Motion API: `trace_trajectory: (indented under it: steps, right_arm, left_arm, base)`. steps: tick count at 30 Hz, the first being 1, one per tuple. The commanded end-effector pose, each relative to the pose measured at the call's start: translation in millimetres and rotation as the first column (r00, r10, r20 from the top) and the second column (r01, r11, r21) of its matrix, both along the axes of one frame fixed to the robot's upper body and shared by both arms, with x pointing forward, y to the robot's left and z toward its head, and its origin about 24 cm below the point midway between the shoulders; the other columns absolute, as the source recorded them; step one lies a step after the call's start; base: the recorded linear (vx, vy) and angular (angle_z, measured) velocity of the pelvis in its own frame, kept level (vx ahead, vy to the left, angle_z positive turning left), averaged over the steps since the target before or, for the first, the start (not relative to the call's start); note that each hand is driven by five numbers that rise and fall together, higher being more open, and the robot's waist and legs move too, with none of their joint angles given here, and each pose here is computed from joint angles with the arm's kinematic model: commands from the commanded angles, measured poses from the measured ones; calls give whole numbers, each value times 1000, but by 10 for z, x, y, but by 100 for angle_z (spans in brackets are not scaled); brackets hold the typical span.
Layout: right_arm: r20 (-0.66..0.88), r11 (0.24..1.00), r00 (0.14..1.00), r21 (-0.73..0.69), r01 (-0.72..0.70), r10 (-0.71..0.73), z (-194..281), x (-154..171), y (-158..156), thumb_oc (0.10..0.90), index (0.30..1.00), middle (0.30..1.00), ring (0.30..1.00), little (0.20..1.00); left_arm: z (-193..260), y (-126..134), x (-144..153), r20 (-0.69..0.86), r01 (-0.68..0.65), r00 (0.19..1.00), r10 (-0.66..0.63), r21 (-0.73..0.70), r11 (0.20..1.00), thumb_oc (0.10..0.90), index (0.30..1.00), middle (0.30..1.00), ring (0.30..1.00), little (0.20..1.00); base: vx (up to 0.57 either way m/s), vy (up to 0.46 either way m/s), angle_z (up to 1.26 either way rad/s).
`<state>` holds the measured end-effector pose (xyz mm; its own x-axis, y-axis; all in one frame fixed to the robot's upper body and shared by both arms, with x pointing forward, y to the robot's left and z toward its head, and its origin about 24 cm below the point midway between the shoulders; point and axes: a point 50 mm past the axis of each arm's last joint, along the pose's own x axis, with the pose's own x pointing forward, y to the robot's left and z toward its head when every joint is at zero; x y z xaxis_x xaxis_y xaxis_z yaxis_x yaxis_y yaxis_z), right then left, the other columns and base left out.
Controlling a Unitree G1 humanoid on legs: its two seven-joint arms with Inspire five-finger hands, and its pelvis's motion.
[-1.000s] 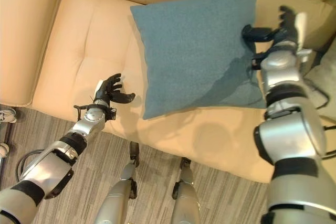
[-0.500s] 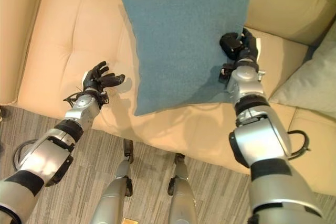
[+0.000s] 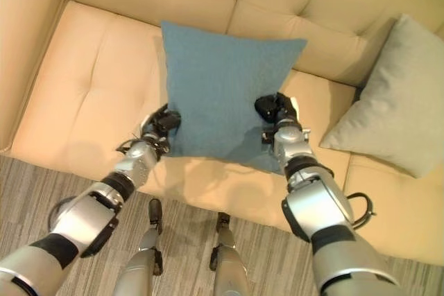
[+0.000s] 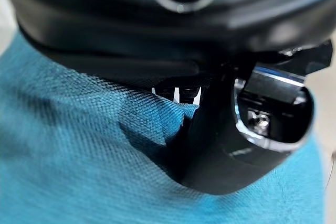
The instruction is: Pick up all the scattered cushions and arrange them neatly on the sofa.
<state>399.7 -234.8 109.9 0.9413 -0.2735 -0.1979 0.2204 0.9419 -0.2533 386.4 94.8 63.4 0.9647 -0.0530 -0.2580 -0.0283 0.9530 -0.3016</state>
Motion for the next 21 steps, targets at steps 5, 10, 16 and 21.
trace_trajectory:
  steps: [5, 10, 16, 21]
  right_arm:
    - [-22, 939, 938, -3, -345, 345, -72, 74, 839, 400, 300, 300, 300, 300]
    - [-9, 932, 932, 40, -361, 361, -252, -24, 958, 400, 300, 300, 300, 300]
    - [17, 939, 944, 94, -330, 330, -486, -217, 883, 400, 300, 300, 300, 300]
    - [4, 953, 959, 106, -284, 285, -740, -473, 648, 400, 300, 300, 300, 300]
  left_arm:
    - [421, -1202, -180, 152, 419, 902, -403, -92, 903, 800, 900, 900, 900, 900]
    - [295, -1296, -287, 128, 427, 901, -414, -105, 898, 400, 300, 300, 300, 300]
    - [269, -1270, -319, 139, 408, 910, -391, -136, 903, 400, 300, 300, 300, 300]
    - [212, -1135, -346, 156, 380, 922, -355, -178, 908, 400, 300, 300, 300, 300]
  base:
    - [-19, -19, -14]
    - [5, -7, -5]
    - [102, 41, -9]
    - [88, 132, -3]
